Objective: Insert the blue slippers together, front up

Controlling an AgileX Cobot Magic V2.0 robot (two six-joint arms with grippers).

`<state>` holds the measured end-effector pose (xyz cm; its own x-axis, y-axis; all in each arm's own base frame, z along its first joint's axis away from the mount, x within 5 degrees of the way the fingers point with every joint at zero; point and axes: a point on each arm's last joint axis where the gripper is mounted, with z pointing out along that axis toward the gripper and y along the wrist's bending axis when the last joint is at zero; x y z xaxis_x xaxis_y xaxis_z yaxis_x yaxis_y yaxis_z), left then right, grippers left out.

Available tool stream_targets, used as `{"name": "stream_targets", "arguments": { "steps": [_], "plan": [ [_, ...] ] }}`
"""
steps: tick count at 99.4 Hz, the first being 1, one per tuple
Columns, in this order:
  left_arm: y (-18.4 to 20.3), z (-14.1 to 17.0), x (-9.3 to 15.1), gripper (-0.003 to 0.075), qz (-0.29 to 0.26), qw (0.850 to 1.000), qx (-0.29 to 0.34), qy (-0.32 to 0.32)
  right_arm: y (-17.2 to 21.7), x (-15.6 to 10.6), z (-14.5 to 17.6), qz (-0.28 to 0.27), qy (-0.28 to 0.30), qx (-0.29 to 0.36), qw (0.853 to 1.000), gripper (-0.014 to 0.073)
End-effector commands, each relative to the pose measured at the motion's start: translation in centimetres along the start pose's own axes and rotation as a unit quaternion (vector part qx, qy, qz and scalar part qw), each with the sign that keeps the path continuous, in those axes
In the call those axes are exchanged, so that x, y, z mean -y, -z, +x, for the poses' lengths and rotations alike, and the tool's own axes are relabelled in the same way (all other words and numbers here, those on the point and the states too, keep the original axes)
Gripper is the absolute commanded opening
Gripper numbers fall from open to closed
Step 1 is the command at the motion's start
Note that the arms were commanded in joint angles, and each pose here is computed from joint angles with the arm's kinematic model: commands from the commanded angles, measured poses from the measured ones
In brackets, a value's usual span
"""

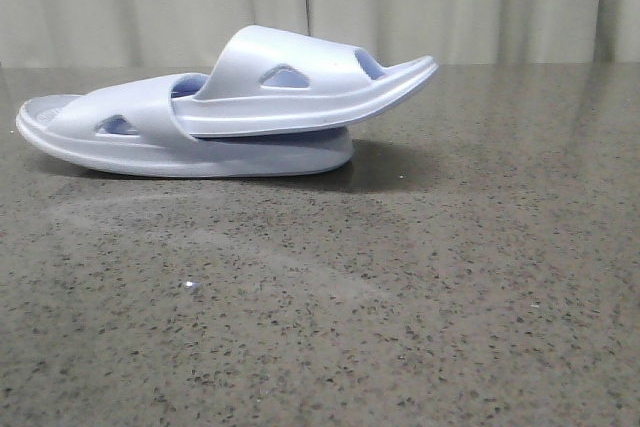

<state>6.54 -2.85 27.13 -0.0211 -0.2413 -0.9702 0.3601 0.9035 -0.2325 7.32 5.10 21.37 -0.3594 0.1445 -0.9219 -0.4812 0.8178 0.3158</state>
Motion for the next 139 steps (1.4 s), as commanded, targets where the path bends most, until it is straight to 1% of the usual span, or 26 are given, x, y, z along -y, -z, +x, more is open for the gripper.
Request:
{"name": "stream_targets", "arguments": {
  "steps": [1, 35, 51, 61, 62, 63, 64, 65, 66, 67, 68, 69, 70, 71, 72, 73, 75, 76, 77, 80, 82, 91, 115, 123, 128, 139],
  "plan": [
    [0.0, -0.9, 0.2, 0.0015, 0.002, 1.0, 0.012, 0.008, 0.1, -0.2, -0.9, -0.002, 0.002, 0.014, 1.0, -0.0079],
    [0.0, -0.9, 0.2, 0.0015, 0.002, 1.0, 0.012, 0.008, 0.1, -0.2, -0.9, -0.002, 0.002, 0.014, 1.0, -0.0079],
    [-0.1, -0.2, 0.0, 0.0015, -0.002, 1.0, 0.0, 0.003, 0.1, -0.2, -0.9, -0.002, 0.002, 0.014, 1.0, -0.0079],
    [-0.1, 0.5, -0.7, 0.0015, -0.029, 0.999, -0.012, -0.018, 0.1, -0.2, -0.9, -0.001, 0.002, 0.014, 1.0, -0.0079],
    [-0.1, 0.6, -0.8, 0.0015, -0.037, 0.999, -0.012, -0.001, 0.1, -0.2, -0.9, -0.001, 0.002, 0.014, 1.0, -0.0079],
    [-0.1, 0.6, -0.9, 0.0015, -0.04, 0.999, -0.011, -0.015, 0.1, -0.2, -0.9, -0.001, 0.002, 0.014, 1.0, -0.0079],
    [-0.1, 0.6, -1.0, 0.0015, -0.044, 0.999, -0.011, 0.003, 0.1, -0.2, -0.9, -0.001, 0.002, 0.014, 1.0, -0.0079],
    [-0.1, 0.7, -1.1, 0.0015, -0.051, 0.999, -0.011, -0.012, 0.1, -0.2, -0.9, -0.001, 0.002, 0.014, 1.0, -0.0079],
    [-0.1, 0.7, -1.2, 0.0015, -0.055, 0.998, -0.008, 0.008, 0.1, -0.2, -0.9, -0.001, 0.002, 0.014, 1.0, -0.0079],
    [-0.1, 0.8, -1.3, 0.0015, -0.059, 0.998, -0.009, 0.01, 0.1, -0.2, -0.9, -0.001, 0.002, 0.014, 1.0, -0.0079],
    [-0.1, 0.8, -1.4, 0.0015, -0.066, 0.998, -0.008, -0.008, 0.1, -0.2, -0.9, -0.001, 0.002, 0.014, 1.0, -0.0079],
    [-0.1, 0.9, -1.5, 0.0015, -0.069, 0.998, -0.006, 0.013, 0.1, -0.2, -0.9, -0.001, 0.002, 0.014, 1.0, -0.0079],
    [-0.1, 0.9, -1.6, 0.0015, -0.073, 0.997, -0.005, -0.006, 0.1, -0.2, -0.9, -0.001, 0.002, 0.014, 1.0, -0.0079],
    [-0.1, 0.9, -1.6, 0.0015, -0.077, 0.997, -0.003, 0.014, 0.1, -0.2, -0.9, -0.001, 0.002, 0.014, 1.0, -0.0079],
    [-0.1, 1.0, -1.7, 0.0015, -0.081, 0.997, -0.002, -0.004, 0.1, -0.2, -0.9, -0.001, 0.002, 0.014, 1.0, -0.0079],
    [-0.1, 1.0, -1.8, 0.0015, -0.083, 0.996, 0.001, 0.014, 0.1, -0.2, -0.9, -0.001, 0.002, 0.014, 1.0, -0.0079],
    [-0.1, 1.1, -1.9, 0.0015, -0.088, 0.996, 0.003, -0.004, 0.1, -0.2, -0.9, -0.001, 0.002, 0.014, 1.0, -0.0079],
    [-0.1, 1.2, -2.0, 0.0015, -0.088, 0.996, 0.002, 0.012, 0.1, -0.2, -0.9, -0.001, 0.002, 0.014, 1.0, -0.0079],
    [-0.1, 1.2, -2.0, 0.0015, -0.09, 0.996, 0.003, -0.006, 0.1, -0.2, -0.9, -0.001, 0.002, 0.014, 1.0, -0.0079],
    [-0.1, 1.3, -2.1, 0.0015, -0.093, 0.996, 0.006, -0.001, 0.1, -0.2, -0.9, -0.001, 0.002, 0.014, 1.0, -0.0079],
    [0.0, 1.6, -2.2, 0.0015, -0.095, 0.995, 0.002, -0.017, 0.1, -0.2, -0.9, -0.001, 0.002, 0.014, 1.0, -0.0079],
    [0.3, 2.1, -2.4, 0.0015, -0.108, 0.994, 0.006, -0.032, 0.1, -0.2, -0.9, -0.001, 0.002, 0.014, 1.0, -0.0079],
    [1.7, 4.0, -3.6, 0.0015, -0.177, 0.981, 0.035, -0.071, 0.1, -0.2, -0.9, -0.001, 0.002, 0.014, 1.0, -0.0079],
    [2.0, 5.3, -4.0, 0.0015, -0.187, 0.979, 0.034, -0.07, 0.1, -0.2, -0.9, -0.001, 0.002, 0.014, 1.0, -0.0079],
    [2.1, 5.7, -3.9, 0.0015, -0.189, 0.98, 0.016, -0.068, 0.1, -0.2, -0.9, -0.001, 0.002, 0.014, 1.0, -0.0079],
    [2.6, 5.8, -3.8, 0.0015, -0.187, 0.979, 0.02, -0.076, 0.1, -0.2, -0.9, -0.001, 0.002, 0.014, 1.0, -0.0079]
  ]
}}
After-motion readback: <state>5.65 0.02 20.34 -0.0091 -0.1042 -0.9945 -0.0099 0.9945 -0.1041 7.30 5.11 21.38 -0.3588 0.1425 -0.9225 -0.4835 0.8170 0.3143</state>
